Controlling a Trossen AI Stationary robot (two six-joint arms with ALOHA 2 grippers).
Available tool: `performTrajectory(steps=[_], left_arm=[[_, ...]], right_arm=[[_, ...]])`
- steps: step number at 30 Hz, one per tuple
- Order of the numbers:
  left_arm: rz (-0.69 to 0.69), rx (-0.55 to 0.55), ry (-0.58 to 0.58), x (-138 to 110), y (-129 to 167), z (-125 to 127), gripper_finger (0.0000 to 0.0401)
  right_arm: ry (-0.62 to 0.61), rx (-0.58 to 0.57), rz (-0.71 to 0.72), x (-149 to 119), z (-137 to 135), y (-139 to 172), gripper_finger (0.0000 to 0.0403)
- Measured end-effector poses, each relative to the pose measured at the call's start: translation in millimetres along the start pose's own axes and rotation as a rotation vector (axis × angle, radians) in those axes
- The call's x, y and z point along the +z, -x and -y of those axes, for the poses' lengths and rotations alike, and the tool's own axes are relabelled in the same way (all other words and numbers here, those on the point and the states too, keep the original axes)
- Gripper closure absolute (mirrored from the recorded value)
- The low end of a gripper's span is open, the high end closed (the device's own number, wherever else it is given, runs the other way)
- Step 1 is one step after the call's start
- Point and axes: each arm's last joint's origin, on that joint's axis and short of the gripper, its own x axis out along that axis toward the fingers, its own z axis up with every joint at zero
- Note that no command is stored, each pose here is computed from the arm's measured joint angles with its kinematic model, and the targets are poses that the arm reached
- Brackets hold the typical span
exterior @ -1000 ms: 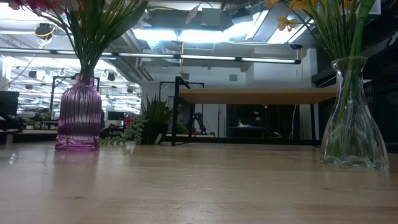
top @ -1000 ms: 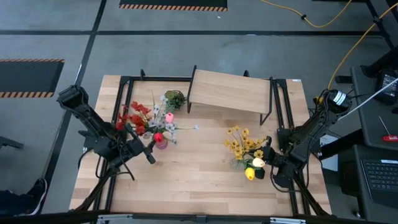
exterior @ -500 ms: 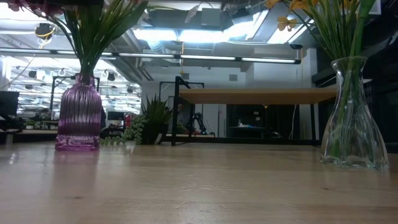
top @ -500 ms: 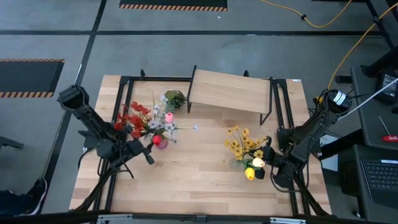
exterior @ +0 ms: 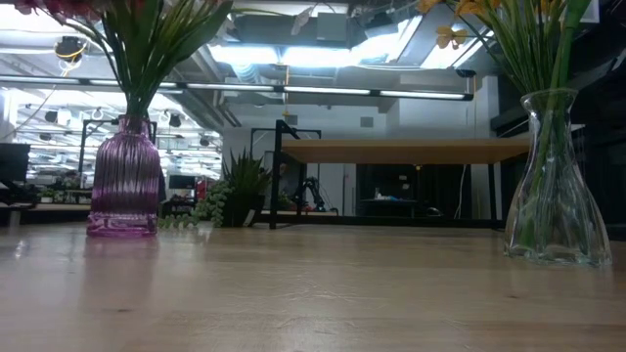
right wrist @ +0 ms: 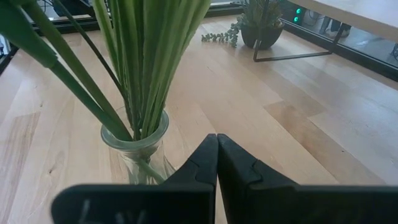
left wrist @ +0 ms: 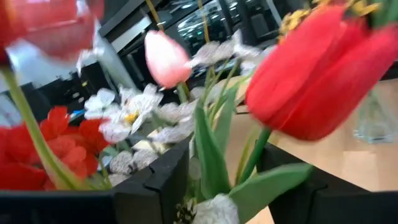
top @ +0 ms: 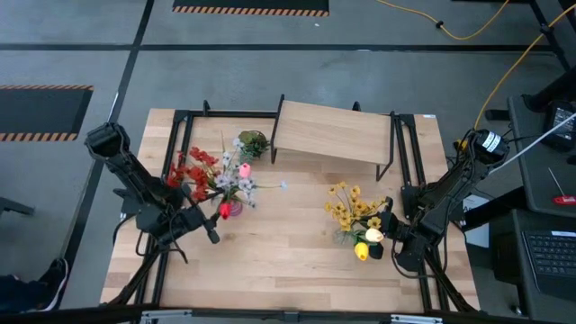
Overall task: Pick and place flowers into a vace then onto a shelf
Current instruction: Put the red flower into the violet vase
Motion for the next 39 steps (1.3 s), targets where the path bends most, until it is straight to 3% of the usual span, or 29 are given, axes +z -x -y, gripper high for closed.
performTrajectory(steps=[12, 21, 26, 39], left_arm=[[0.037, -0.088, -0.060, 8, 19, 2, 0.0208], [0.021, -0.047, -0.080, 6, 10, 2, 0.0209], [0.009, -0.021, -0.080, -11, 4, 0, 0.0209], [0.031, -0.072, -0.073, -12, 15, 1, 0.0210]], right_arm=[[-0.002, 0.000, 0.001, 0, 0, 0, 0.0391], [-0.012, 0.003, 0.003, 1, -1, 0, 0.0391], [-0.021, 0.007, 0.006, 1, -1, 0, 0.0391], [-0.018, 0.007, 0.006, 1, -2, 0, 0.0391]])
